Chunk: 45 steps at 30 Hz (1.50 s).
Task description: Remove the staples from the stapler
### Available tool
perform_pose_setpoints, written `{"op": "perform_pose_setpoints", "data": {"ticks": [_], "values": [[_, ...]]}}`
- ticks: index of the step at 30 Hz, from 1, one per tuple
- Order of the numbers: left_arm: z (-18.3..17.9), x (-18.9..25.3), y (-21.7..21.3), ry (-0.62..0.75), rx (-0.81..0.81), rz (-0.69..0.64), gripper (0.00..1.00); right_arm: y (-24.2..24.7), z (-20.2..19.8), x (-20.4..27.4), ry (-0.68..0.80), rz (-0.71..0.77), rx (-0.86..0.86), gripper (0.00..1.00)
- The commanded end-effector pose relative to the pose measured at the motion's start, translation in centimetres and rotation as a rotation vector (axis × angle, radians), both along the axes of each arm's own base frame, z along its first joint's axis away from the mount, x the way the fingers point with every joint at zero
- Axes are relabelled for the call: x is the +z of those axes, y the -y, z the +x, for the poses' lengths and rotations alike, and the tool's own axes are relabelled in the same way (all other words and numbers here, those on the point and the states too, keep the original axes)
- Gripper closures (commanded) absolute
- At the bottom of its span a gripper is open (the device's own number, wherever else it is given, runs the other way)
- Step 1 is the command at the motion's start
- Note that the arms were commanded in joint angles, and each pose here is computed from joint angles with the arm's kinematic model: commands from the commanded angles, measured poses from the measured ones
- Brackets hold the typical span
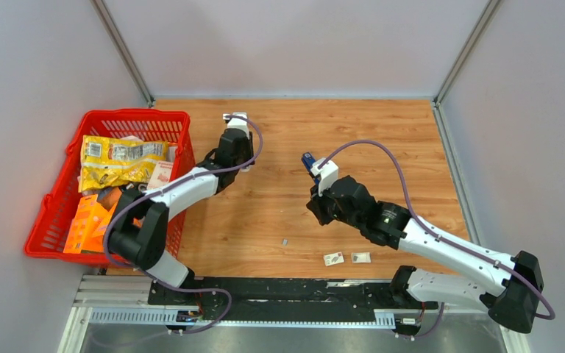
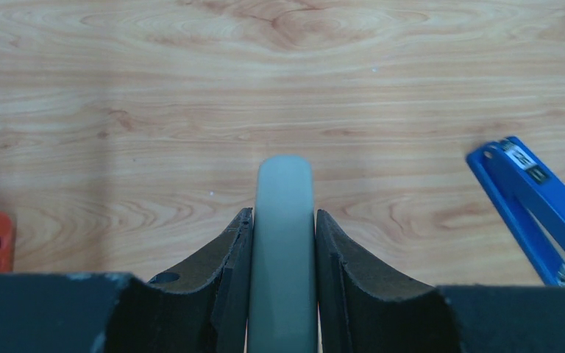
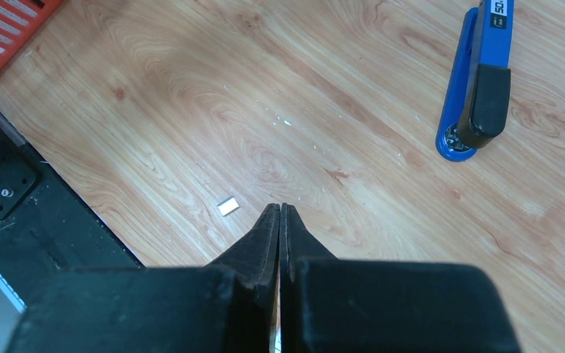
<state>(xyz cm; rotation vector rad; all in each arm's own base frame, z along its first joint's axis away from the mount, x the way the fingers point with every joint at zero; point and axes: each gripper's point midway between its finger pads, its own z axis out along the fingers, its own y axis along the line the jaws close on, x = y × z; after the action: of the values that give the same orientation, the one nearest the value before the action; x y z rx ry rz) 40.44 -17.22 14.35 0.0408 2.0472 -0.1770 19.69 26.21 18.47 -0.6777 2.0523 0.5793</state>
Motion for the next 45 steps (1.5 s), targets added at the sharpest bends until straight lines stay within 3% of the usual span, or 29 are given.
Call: {"op": "perform_pose_setpoints", "data": {"ticks": [1, 8, 15, 20, 28, 36, 45], "values": [[4.5, 2.3, 0.4, 0.118, 0.031, -0.047, 1.00, -1.1, 0.2, 1.4, 0.021, 0.066, 0.010, 1.00], [4.2, -2.3, 1.4, 0.003, 0.028, -0.103, 1.00, -0.8, 0.1, 1.4, 0.022, 0.063, 0.009, 1.00], [-1.2, -8.1, 0.5, -0.188, 0.071, -0.129, 1.00, -1.3, 0.0, 1.2, 0.013, 0.065, 0.024, 1.00], [-5.0, -10.5, 1.5, -0.248, 0.041, -0.054, 1.00, -1.8, -0.1, 0.7, -0.007, 0.075, 0.034, 1.00], [-7.5, -14.4, 0.9, -0.344, 0.060, -0.010, 1.00, -1.6, -0.3, 0.4, -0.017, 0.070, 0.033, 1.00], [-7.3, -13.3, 1.3, -0.399, 0.023, 0.059, 1.00, -1.2, -0.3, -0.1, -0.019, 0.051, 0.023, 1.00], [-4.9, -6.9, 1.6, -0.321, -0.033, 0.159, 1.00, -1.9, -0.1, -0.6, -0.024, 0.045, 0.037, 1.00]]}}
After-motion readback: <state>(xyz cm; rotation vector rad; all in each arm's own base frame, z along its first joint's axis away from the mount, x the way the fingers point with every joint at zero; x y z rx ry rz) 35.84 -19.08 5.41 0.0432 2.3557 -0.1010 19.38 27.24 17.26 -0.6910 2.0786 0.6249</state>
